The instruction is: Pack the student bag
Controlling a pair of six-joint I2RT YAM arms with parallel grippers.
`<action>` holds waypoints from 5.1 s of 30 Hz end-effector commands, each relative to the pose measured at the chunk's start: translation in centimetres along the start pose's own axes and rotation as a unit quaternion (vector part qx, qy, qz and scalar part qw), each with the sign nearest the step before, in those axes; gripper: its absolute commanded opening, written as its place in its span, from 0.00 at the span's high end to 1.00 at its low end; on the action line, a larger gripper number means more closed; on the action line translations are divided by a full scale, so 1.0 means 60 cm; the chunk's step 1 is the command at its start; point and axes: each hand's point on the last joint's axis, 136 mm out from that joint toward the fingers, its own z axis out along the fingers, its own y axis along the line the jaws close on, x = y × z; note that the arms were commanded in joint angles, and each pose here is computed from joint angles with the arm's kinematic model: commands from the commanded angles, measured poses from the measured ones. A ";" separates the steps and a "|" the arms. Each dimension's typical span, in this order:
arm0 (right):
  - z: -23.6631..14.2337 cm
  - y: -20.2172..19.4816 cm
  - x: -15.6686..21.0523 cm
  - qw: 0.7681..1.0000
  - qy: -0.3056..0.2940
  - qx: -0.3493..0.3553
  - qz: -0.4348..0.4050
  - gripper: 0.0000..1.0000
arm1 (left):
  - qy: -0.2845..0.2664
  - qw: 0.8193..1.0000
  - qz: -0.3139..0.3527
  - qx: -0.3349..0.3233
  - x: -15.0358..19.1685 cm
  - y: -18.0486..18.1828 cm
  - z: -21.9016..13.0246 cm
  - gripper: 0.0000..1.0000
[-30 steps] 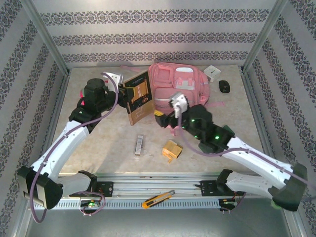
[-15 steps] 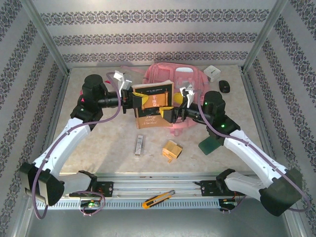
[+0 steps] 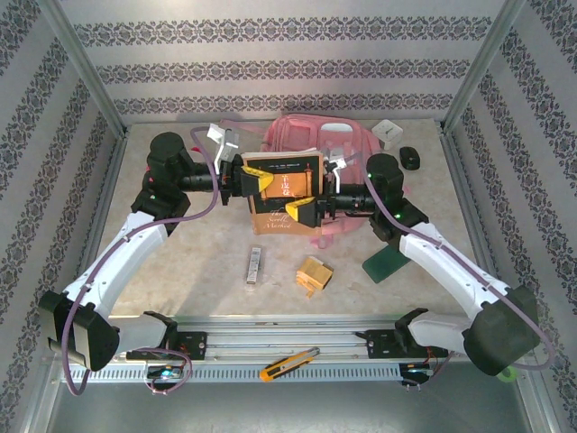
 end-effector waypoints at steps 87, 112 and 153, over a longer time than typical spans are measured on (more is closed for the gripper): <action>-0.117 0.063 0.048 0.988 -0.041 -0.043 -0.141 0.53 | 0.017 0.984 0.180 0.005 0.084 -0.012 0.031 0.98; -0.157 0.007 0.033 0.977 -0.112 0.085 -0.162 1.00 | 0.025 0.975 0.200 -0.097 0.091 0.048 0.001 0.63; -0.283 -0.196 0.055 0.829 0.104 0.519 -0.183 1.00 | 0.287 0.868 0.366 -0.171 0.294 0.230 0.011 0.22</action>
